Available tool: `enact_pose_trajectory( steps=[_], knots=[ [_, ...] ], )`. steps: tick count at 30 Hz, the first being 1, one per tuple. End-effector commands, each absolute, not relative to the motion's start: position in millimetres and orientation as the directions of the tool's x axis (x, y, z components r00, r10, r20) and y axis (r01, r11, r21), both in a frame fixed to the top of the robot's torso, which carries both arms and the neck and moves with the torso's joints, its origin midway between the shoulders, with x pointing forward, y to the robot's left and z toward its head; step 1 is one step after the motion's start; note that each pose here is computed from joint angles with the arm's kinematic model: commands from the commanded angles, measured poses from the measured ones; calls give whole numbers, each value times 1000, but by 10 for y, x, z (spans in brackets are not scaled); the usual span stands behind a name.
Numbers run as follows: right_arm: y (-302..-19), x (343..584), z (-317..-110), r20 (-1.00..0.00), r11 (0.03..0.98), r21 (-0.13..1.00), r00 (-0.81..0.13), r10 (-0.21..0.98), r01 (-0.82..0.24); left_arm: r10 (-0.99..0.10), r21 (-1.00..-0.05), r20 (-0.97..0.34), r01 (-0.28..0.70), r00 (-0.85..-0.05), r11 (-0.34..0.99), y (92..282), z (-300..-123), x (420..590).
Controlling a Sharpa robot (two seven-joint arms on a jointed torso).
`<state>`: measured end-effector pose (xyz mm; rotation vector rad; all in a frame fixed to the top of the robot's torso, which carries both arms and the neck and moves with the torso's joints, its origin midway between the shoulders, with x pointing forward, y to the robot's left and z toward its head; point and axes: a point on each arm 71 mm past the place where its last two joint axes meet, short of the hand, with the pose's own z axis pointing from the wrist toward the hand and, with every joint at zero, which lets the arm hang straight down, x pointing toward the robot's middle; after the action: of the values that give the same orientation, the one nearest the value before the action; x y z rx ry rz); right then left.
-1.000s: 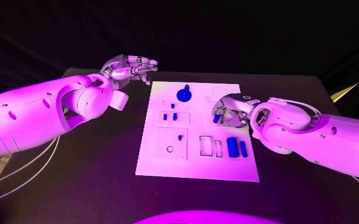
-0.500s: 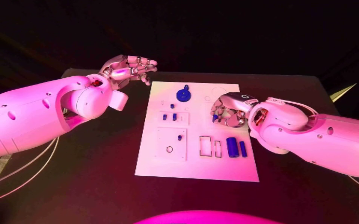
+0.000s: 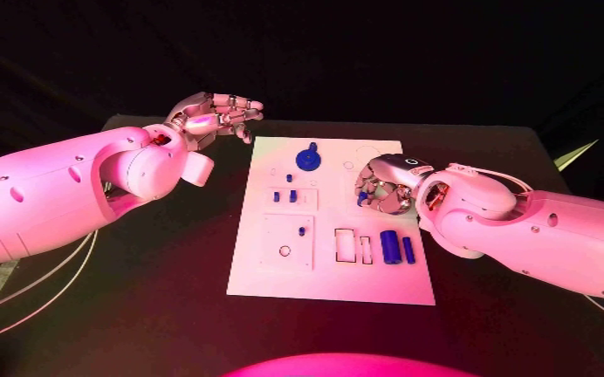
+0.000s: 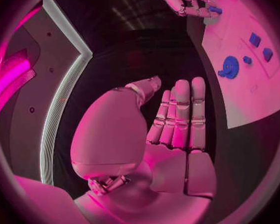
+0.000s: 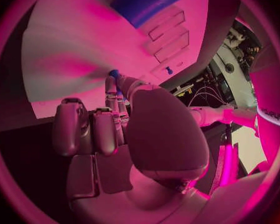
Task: Assemble the parts on the task board
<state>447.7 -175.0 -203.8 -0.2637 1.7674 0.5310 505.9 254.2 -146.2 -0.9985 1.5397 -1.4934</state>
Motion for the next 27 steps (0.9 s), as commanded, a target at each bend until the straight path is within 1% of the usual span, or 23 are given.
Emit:
enact_pose_trajectory(
  steps=[1,11,19,27],
  knots=[
    [-1742,4467,-2040,-964,870,192,-252,81,-455,-906,-1000,10,-30,-424,3,2524,-1454,5054],
    [-1752,4456,-2009,-971,871,189,-217,98,-453,-906,-999,10,-32,-423,4,2528,-1455,5055],
    [-1773,4421,-1951,-969,866,230,-191,159,-444,-907,-999,9,-33,-422,5,2535,-1458,5060],
    [-1777,4370,-1833,-959,855,272,-199,202,-442,-906,-999,10,-34,-423,5,2532,-1460,5062]
  ],
)
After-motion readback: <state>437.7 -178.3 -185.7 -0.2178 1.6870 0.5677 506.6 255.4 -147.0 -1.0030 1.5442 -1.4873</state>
